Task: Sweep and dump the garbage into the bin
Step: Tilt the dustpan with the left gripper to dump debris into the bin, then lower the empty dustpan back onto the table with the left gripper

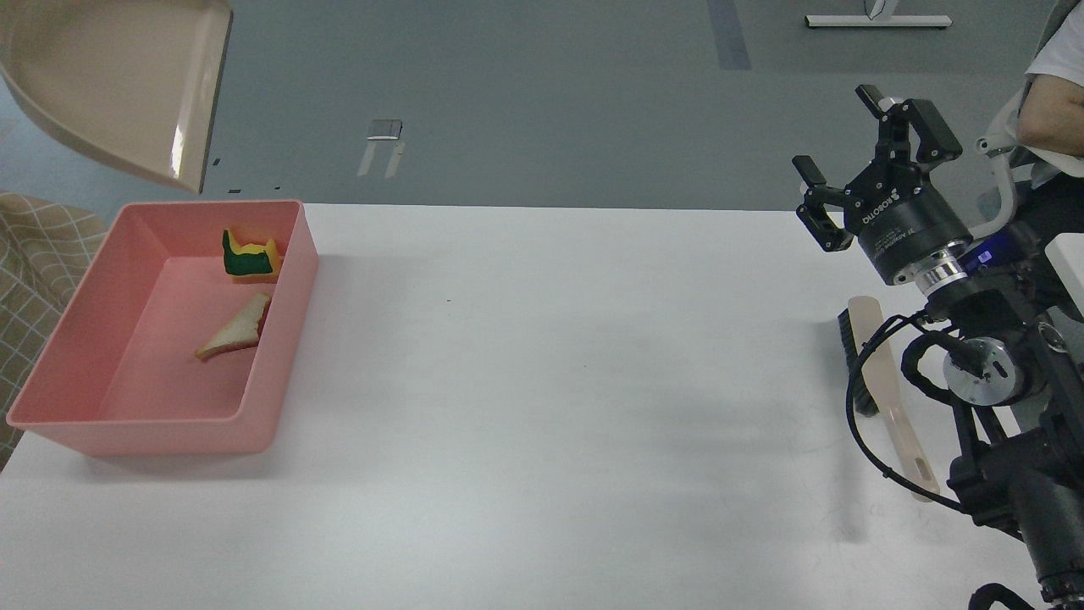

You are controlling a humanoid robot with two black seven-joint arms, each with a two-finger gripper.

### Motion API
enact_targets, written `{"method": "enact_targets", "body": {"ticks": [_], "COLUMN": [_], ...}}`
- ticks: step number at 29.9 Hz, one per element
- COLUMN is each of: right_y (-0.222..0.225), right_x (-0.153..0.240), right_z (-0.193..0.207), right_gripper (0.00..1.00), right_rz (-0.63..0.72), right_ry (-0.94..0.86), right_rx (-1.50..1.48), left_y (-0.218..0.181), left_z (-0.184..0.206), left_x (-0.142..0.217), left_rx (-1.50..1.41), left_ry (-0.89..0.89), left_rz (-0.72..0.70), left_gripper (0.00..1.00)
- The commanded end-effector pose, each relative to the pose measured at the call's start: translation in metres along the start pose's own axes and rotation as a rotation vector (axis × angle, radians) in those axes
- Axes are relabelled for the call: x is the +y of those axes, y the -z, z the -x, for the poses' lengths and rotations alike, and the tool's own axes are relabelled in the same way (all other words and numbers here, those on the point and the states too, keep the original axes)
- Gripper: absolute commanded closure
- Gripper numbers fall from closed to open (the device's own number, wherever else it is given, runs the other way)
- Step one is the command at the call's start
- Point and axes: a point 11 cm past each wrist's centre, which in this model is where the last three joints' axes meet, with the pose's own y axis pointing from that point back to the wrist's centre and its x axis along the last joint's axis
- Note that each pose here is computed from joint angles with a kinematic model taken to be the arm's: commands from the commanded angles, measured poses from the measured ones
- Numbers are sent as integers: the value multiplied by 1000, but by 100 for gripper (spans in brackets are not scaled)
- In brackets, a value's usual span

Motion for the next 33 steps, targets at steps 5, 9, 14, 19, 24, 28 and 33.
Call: {"method": "enact_targets", "body": {"ticks": [5,9,14,19,24,28,33], "right_y": [16,25,37,45,58,70,74], "right_x": [7,0,-15,-24,-26,-34,-41], "right_z": [-20,-20,-25,-25,-24,-31,-33], "right_gripper": [4,0,0,0,0,0,0], "right_rz": [-39,-50,-67,-85,-179,-267,-282], "right_ry": [-60,-56,-78,-83,-80,-90,-70], "right_rx": [6,16,17,16,21,15,2], "left_y": [-28,-34,-46,-50,-49,-46,-44], "left_z": [52,102,152,211,270,316,357], "left_x": [-57,-92,-123,-148,-160,-160,-159], "left_rx": [187,269,345,401,441,504,545], "left_ry": [62,127,165,209,231,242,246], "left_rz": [163,204,256,248,221,196,156], "left_gripper": [100,100,100,100,100,100,100]}}
